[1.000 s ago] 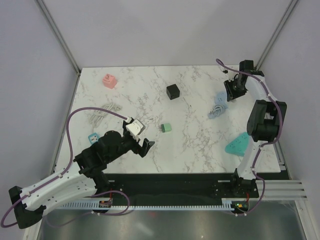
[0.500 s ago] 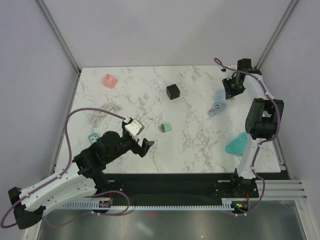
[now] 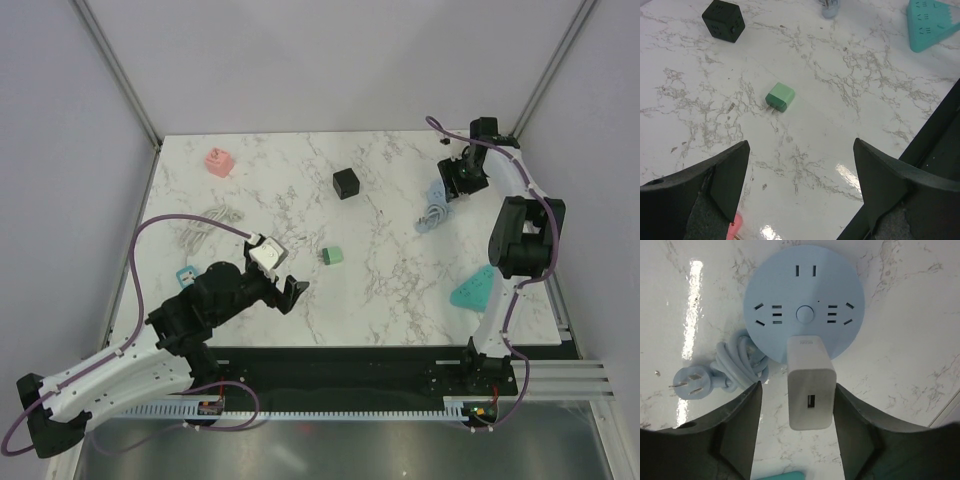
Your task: Insert the plug
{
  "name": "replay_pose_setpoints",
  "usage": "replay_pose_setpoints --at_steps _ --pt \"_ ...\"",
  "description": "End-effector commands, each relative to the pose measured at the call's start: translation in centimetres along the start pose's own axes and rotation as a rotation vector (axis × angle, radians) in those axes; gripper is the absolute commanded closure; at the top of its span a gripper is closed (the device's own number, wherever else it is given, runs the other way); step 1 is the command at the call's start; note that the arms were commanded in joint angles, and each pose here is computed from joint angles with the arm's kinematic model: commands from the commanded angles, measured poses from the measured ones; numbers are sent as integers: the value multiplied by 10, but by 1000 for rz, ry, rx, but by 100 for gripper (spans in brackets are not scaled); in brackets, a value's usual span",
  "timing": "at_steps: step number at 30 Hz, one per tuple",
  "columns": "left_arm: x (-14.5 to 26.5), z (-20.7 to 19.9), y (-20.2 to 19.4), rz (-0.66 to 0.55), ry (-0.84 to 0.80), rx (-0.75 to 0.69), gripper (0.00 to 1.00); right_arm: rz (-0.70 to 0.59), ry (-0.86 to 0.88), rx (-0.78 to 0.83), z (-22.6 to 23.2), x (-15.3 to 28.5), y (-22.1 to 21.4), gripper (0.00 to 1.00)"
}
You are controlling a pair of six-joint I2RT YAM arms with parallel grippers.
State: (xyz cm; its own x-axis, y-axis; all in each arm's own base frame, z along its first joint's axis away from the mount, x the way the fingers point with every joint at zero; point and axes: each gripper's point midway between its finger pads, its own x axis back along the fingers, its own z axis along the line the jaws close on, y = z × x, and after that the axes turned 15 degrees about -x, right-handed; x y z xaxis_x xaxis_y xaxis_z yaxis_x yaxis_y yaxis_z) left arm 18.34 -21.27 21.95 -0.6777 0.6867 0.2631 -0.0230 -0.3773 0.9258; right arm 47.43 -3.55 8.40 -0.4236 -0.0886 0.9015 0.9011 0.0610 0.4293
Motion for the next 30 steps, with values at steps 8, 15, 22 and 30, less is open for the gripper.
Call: replay_pose_setpoints --at_steps 8,15,22,30 --pt "7 14 44 -15 74 248 6 -247 -66 -73 23 98 58 14" --pt "4 23 19 211 241 525 11 -455 22 -194 129 135 57 14" --pt "26 64 -25 390 554 751 16 -360 234 -294 235 117 -6 2" --pt "-20 70 -7 323 309 353 12 -324 337 -276 254 130 -58 2"
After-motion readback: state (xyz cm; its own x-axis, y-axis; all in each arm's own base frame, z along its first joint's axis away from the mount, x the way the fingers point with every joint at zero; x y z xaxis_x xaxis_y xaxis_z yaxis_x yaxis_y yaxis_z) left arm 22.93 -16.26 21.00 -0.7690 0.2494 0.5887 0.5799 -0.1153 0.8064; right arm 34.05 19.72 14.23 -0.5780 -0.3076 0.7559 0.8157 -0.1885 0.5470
